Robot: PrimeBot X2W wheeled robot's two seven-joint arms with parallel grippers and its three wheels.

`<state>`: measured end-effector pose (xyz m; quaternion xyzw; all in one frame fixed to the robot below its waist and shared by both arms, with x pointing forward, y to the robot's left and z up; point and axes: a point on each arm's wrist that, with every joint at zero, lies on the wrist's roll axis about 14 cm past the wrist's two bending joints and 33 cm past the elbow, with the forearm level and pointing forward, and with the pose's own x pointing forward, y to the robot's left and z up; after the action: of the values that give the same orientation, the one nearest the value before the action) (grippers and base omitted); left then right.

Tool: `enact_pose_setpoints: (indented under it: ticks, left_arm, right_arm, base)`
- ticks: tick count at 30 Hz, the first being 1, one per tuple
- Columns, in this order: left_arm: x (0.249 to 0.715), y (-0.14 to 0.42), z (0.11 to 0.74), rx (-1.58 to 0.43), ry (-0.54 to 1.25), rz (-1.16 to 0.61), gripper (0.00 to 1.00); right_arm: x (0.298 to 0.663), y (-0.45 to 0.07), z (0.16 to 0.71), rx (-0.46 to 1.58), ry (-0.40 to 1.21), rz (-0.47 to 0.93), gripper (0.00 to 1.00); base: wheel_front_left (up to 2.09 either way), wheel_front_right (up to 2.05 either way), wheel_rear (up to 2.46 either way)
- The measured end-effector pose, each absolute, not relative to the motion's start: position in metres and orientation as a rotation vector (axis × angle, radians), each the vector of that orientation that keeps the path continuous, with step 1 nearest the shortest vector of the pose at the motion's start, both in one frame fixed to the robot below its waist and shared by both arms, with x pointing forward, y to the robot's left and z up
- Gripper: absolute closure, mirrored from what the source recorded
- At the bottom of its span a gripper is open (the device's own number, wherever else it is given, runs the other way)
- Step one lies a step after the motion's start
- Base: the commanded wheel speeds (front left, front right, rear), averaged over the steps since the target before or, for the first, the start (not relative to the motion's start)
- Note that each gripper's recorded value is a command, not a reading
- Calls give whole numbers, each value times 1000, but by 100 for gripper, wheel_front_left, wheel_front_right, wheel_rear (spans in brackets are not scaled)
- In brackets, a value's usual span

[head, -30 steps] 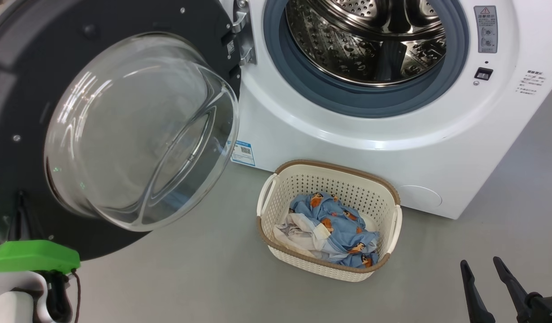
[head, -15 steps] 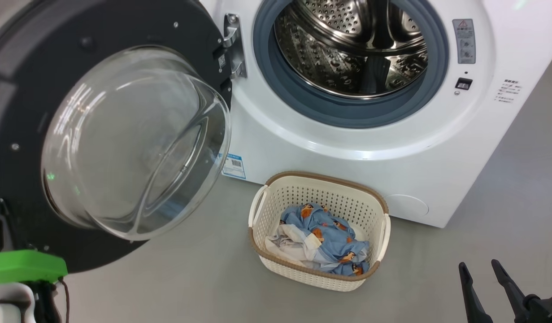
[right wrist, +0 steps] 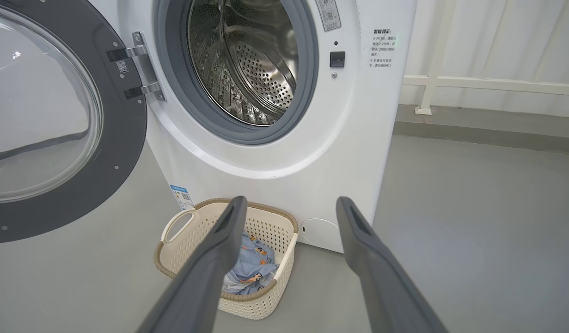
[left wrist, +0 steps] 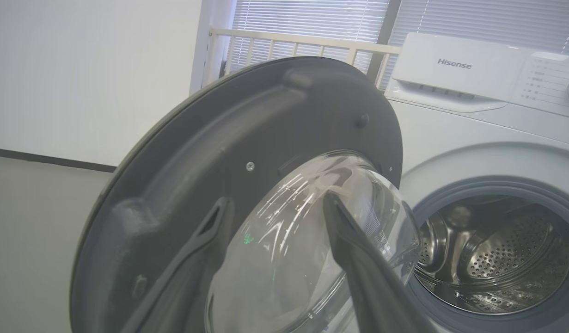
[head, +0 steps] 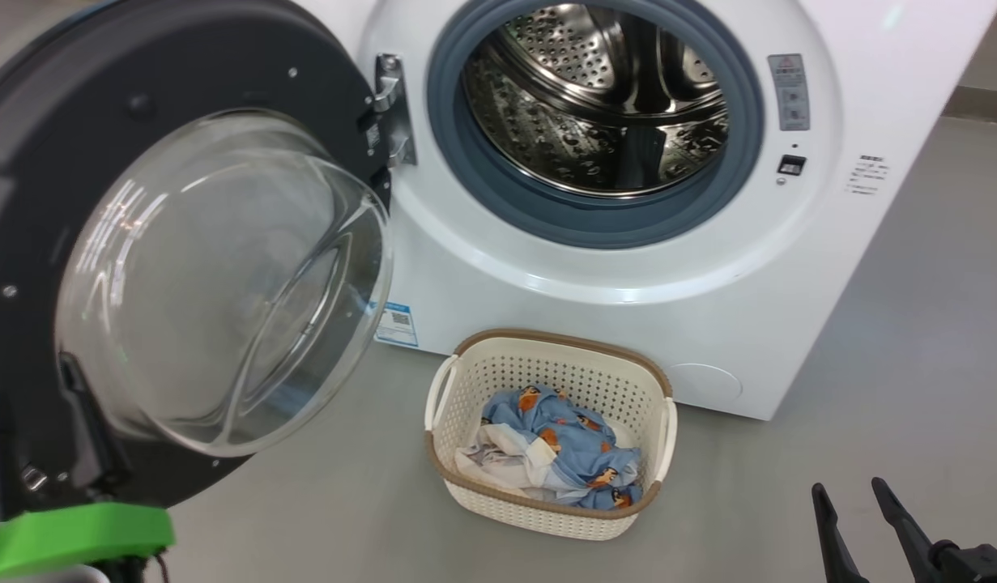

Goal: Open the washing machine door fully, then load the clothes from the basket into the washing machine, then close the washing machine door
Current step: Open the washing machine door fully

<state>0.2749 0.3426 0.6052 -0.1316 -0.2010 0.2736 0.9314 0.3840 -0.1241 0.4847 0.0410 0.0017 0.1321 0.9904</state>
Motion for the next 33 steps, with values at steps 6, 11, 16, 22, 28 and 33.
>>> enact_pose_setpoints:
  ticks: [6, 11, 16, 22, 28, 33]
  left_arm:
    - [290, 292, 607, -270, -395, 375, 0]
    - [298, 269, 589, -288, -332, 300, 0]
    - [303, 255, 569, -289, -270, 254, 0]
    - [308, 238, 537, -281, -167, 190, 0]
    - [318, 219, 519, -263, -110, 120, 0]
    - [318, 211, 501, -248, -53, 89, 0]
  right_arm:
    - [376, -137, 491, 86, -19, 227, 0]
    - [366, -154, 494, 87, -31, 177, 0]
    - [358, -169, 498, 86, -45, 132, 0]
    - [345, -191, 501, 82, -58, 64, 0]
    - [332, -215, 502, 73, -65, -14, 0]
    - [330, -220, 502, 71, -67, -29, 0]
  base:
    - [0, 0, 0]
    - [0, 0, 0]
    - [0, 0, 0]
    - [0, 0, 0]
    - [0, 0, 0]
    - [0, 0, 0]
